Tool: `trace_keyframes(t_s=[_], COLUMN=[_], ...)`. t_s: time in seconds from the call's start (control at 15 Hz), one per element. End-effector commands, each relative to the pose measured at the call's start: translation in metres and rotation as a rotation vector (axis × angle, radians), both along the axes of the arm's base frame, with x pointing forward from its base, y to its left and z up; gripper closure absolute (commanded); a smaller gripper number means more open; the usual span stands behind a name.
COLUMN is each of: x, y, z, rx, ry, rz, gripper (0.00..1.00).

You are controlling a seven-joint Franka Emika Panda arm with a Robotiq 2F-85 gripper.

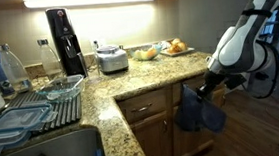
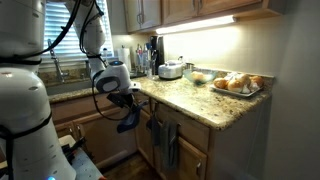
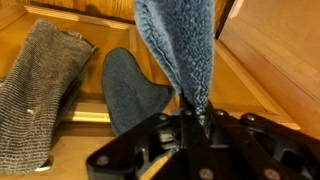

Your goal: Pick up the blue towel from the countertop and hang it on the cabinet

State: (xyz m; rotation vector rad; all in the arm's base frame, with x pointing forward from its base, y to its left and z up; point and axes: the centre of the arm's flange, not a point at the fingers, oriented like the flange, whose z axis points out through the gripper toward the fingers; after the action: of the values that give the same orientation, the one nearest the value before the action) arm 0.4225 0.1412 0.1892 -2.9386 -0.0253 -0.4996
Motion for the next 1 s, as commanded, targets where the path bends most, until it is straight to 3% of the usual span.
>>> trace_keyframes(t_s=[0.0,0.93], x=[0.008,0.025], y=[-0.016,-0.067], z=[0.001,-0.043], rx=[0.025,0.054], ry=[-0.030,0.053], rz=[0.039,-0.050], gripper=[0.95,0.95])
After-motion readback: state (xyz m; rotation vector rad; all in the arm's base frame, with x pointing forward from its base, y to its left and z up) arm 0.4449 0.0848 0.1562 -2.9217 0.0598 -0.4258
